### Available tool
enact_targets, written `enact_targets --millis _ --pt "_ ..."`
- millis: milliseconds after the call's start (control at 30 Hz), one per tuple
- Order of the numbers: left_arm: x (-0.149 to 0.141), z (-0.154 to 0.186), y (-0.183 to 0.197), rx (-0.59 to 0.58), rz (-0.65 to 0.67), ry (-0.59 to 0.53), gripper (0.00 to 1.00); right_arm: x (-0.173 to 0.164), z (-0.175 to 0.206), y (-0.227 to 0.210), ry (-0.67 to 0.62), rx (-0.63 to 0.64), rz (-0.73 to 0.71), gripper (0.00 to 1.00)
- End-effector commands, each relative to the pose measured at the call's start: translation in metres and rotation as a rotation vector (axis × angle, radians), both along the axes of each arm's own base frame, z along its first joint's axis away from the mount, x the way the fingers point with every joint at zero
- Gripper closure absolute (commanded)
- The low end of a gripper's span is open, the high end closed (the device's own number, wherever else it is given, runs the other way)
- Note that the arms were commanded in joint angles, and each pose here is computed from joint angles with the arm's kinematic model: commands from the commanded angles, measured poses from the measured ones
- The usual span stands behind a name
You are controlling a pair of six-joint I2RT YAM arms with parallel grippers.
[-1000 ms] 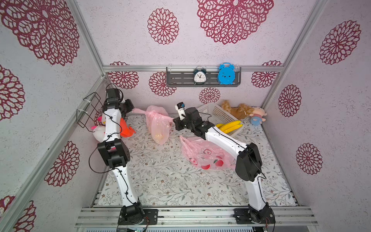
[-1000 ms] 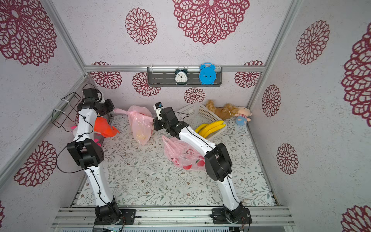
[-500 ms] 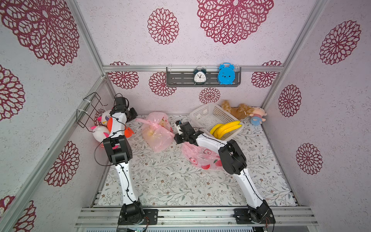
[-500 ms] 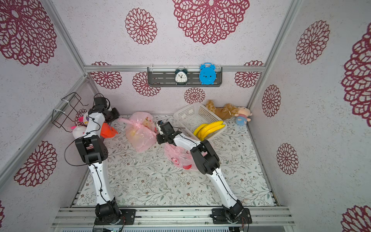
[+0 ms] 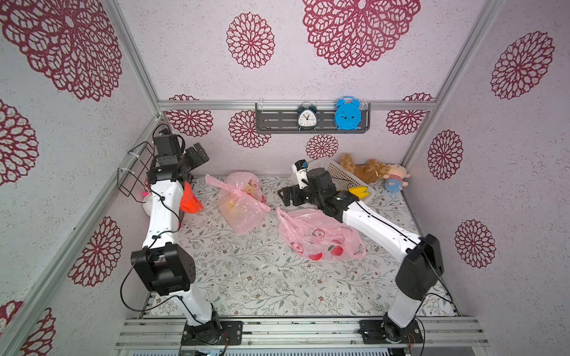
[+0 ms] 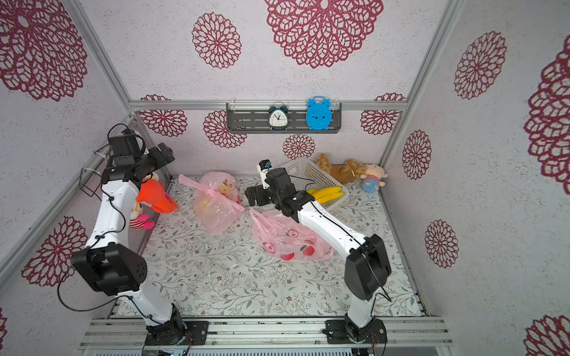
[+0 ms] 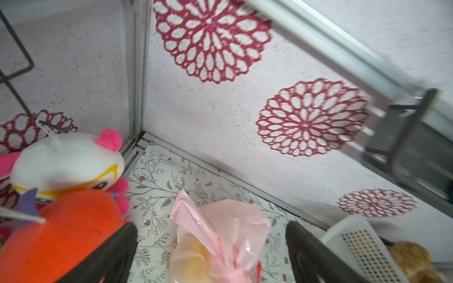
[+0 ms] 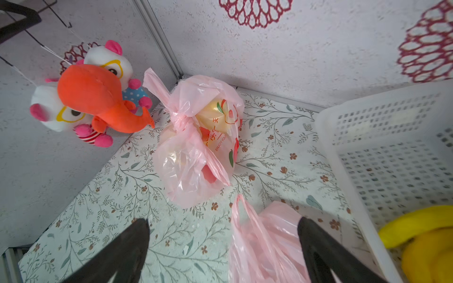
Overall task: Place the banana into a plastic bag & tie a knot
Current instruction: Place the plastic bag at the center of the board, then pick up the plastic bag at the center of the board.
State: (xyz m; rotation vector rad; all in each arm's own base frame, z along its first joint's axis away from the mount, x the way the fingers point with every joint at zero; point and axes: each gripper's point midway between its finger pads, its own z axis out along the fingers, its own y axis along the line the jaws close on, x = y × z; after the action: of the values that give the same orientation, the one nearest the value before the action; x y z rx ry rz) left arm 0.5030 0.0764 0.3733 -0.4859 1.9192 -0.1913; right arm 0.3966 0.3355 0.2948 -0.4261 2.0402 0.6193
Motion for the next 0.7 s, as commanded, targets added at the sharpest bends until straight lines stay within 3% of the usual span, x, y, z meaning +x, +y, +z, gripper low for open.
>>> enact_targets --millis 0,100,267,333,433,667 --pt "-0.014 -0.016 -0.026 -0.009 -0.031 0.012 0.03 -0.011 -0.009 -0.048 0.011 -0.021 -0.169 0.01" --pt "-0.040 -0.017 -0.068 -0.008 -0.104 0.004 0.03 -0.037 -0.011 -0.078 0.000 0.004 -0.185 0.01" --pt "-0.085 -0.047 -0.135 -0.032 -0.242 0.033 0.03 -0.067 -0.036 -0.145 0.009 -0.011 -0.301 0.01" --pt "-0.103 -0.070 -0.155 -0.068 -0.279 0.068 0.03 -0.073 -0.049 -0.180 0.042 -0.037 -0.397 0.01" --pt "-0.123 -0.107 -0.187 -0.105 -0.345 0.126 0.03 -0.082 -0.059 -0.205 0.050 -0.087 -0.429 0.03" --pt "-0.158 -0.202 -0.245 -0.135 -0.469 0.320 0.03 -0.106 -0.095 -0.232 0.065 -0.149 -0.480 0.08"
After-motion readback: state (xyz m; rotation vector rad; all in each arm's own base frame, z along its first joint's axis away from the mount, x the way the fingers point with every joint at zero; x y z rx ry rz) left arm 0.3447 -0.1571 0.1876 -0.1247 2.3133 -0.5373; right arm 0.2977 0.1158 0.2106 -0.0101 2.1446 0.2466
